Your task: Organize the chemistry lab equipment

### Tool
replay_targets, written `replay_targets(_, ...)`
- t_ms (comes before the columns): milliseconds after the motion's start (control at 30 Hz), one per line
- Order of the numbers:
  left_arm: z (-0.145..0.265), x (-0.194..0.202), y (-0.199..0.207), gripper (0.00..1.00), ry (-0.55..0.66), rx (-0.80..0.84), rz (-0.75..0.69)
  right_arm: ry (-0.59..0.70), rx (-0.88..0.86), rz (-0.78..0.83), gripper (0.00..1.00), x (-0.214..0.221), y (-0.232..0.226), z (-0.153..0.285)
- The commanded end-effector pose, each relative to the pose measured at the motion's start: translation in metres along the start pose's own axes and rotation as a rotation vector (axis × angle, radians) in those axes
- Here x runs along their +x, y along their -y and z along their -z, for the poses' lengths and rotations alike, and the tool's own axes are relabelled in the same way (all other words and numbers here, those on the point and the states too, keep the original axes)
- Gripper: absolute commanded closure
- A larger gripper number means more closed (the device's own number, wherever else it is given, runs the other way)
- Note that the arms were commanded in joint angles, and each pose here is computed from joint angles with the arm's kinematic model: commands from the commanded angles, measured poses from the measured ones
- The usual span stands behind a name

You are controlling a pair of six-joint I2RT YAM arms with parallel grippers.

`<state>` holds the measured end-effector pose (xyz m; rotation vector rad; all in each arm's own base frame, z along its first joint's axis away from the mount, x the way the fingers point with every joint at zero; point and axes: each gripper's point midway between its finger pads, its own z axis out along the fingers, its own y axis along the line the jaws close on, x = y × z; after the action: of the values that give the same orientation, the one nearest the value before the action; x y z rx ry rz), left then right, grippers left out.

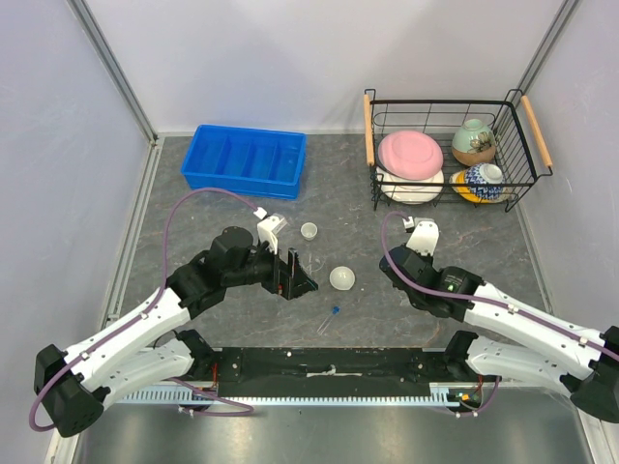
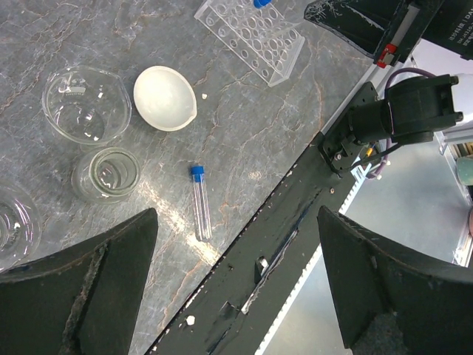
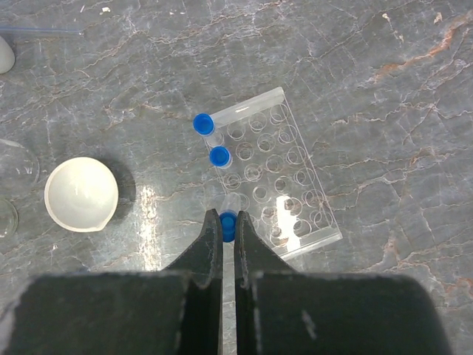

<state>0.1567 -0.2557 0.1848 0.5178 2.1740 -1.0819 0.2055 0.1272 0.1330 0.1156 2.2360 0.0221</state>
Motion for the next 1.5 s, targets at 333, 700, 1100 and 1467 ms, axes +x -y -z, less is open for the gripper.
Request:
replay_targets(333, 0.002, -0.007, 0.004, 0.06, 0.033, 0.015, -0.026, 0.023, -0.014, -0.084, 1.00, -0.008, 0.001, -0.015)
replay_targets(700, 0.002, -0.007, 0.003, 0.07, 0.033, 0.008, -0.026, 0.005, -0.025, -0.082, 1.00, -0.002, 0.001, -0.022)
replay_targets(1100, 0.001, -0.006, 0.002, 0.08, 0.029, 0.005, -0.027, -0.025, -0.006, -0.040, 1.00, 0.006, -0.001, -0.032)
replay_targets(1467, 0.000, -0.005, 0.001, 0.08, 0.027, 0.002, -0.028, -0.047, 0.002, -0.024, 1.00, 0.013, -0.002, -0.039)
